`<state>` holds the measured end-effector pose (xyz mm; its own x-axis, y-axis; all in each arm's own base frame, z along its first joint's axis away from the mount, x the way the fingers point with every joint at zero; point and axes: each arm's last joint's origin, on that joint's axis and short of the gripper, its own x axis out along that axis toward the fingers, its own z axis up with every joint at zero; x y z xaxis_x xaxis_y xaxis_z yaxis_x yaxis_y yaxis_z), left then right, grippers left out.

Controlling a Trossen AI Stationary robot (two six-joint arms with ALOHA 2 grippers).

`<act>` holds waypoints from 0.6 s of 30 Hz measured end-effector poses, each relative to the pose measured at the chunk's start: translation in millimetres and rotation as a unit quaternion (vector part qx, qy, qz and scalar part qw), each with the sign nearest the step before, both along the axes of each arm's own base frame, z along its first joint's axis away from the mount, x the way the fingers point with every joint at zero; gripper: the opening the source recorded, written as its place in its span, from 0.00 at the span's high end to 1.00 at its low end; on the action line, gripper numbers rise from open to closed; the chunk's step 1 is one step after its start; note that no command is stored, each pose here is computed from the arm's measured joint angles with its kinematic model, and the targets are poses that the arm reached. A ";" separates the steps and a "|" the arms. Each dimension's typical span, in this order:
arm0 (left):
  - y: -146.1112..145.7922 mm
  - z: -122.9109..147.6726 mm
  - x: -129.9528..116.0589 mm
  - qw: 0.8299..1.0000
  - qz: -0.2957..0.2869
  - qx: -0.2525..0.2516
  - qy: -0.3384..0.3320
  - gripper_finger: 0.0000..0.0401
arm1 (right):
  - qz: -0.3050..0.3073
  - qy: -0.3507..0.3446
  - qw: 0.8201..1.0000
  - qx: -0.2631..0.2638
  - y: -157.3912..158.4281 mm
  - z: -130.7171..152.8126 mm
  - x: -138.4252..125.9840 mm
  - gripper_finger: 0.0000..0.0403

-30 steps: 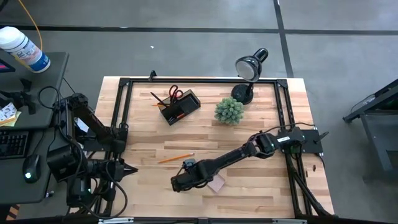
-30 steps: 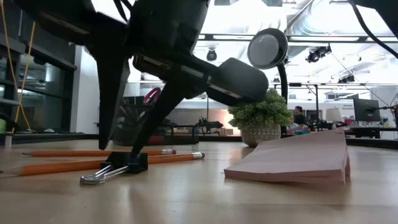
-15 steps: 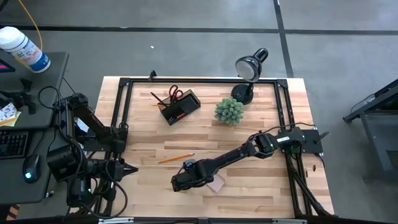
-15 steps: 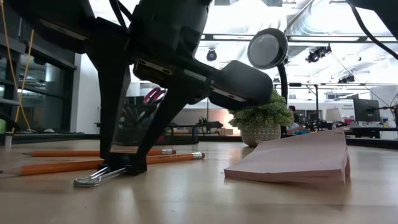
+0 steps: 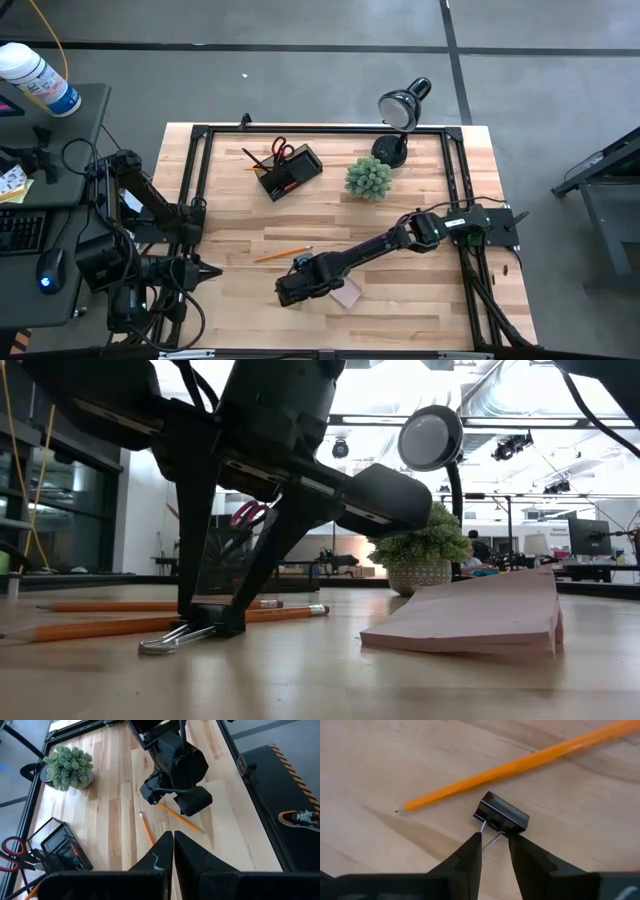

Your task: Pick and place office supplies into organizer

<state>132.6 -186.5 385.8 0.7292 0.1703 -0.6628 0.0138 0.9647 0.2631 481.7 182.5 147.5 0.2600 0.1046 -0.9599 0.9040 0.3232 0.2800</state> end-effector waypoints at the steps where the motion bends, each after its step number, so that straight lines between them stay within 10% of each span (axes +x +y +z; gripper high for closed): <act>1: 0.1 0.0 0.0 1.000 0.000 0.001 0.000 0.99 | 0.004 0.001 1.000 -0.002 -0.1 -0.1 -0.2 0.76; 18: 0.8 0.4 0.7 1.000 0.005 0.006 -0.009 0.99 | 0.025 0.037 0.999 -0.023 -3.1 -4.2 -6.9 0.76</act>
<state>133.3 -185.7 386.2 0.7387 0.1846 -0.6482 -0.0001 0.9618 0.2739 474.8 179.4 143.2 0.1844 0.0719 -0.9802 0.9039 0.3793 0.1978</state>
